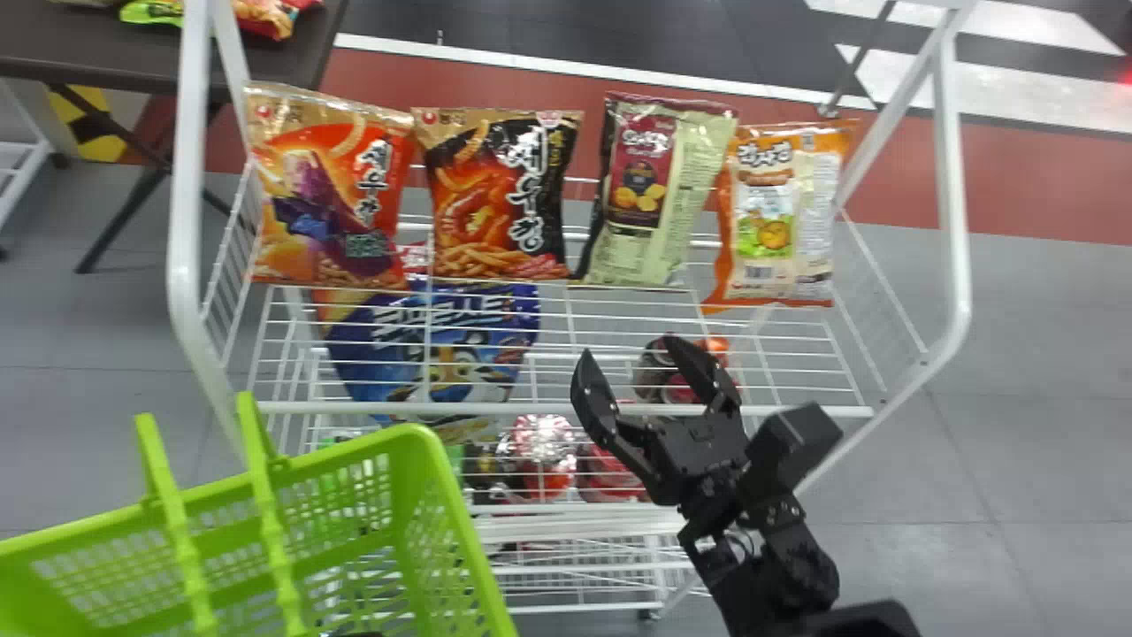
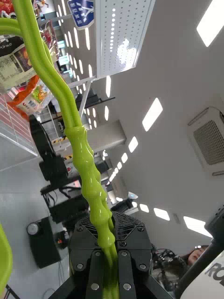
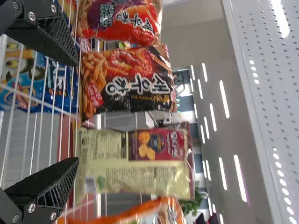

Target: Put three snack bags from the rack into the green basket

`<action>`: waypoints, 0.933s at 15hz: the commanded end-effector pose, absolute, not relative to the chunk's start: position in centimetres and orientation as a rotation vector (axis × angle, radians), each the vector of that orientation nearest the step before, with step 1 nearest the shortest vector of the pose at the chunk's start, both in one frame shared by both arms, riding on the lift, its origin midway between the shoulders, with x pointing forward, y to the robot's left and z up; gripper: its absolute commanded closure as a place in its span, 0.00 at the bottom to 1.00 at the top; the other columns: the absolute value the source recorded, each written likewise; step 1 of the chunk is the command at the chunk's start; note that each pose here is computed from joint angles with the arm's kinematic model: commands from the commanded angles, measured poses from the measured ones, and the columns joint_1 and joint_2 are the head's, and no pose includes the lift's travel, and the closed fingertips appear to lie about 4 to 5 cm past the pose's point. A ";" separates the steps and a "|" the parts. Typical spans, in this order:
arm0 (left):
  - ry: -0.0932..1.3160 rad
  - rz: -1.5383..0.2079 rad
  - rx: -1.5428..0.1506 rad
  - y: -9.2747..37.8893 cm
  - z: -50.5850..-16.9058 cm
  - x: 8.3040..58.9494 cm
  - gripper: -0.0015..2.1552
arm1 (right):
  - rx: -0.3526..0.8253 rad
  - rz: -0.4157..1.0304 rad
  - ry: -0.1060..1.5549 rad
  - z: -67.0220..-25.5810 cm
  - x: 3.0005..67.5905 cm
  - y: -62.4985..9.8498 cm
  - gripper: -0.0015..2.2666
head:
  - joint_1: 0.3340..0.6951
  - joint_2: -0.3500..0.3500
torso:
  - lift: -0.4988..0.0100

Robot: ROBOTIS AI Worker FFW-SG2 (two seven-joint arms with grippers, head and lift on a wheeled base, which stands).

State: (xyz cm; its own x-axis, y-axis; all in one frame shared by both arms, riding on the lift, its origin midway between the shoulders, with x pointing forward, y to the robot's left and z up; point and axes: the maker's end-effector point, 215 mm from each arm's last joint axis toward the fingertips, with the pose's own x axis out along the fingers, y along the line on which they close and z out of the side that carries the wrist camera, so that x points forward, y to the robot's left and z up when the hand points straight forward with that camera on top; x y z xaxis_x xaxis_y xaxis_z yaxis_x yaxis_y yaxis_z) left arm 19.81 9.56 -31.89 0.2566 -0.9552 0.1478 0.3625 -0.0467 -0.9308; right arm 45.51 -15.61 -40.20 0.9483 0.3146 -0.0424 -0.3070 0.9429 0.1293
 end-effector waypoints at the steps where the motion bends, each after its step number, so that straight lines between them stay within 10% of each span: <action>1: 0.689 -1.217 -1.132 9.6 -31.8 19.8 1.00 | 0.122 0.406 0.120 -40.3 48.5 -10.5 0.04 | 1.00 0.33 | 0.98; 14: 0.708 -1.223 -1.117 9.0 -31.3 18.5 1.00 | 0.046 0.603 0.151 -37.3 58.5 6.7 0.04 | 1.00 0.78 | 0.98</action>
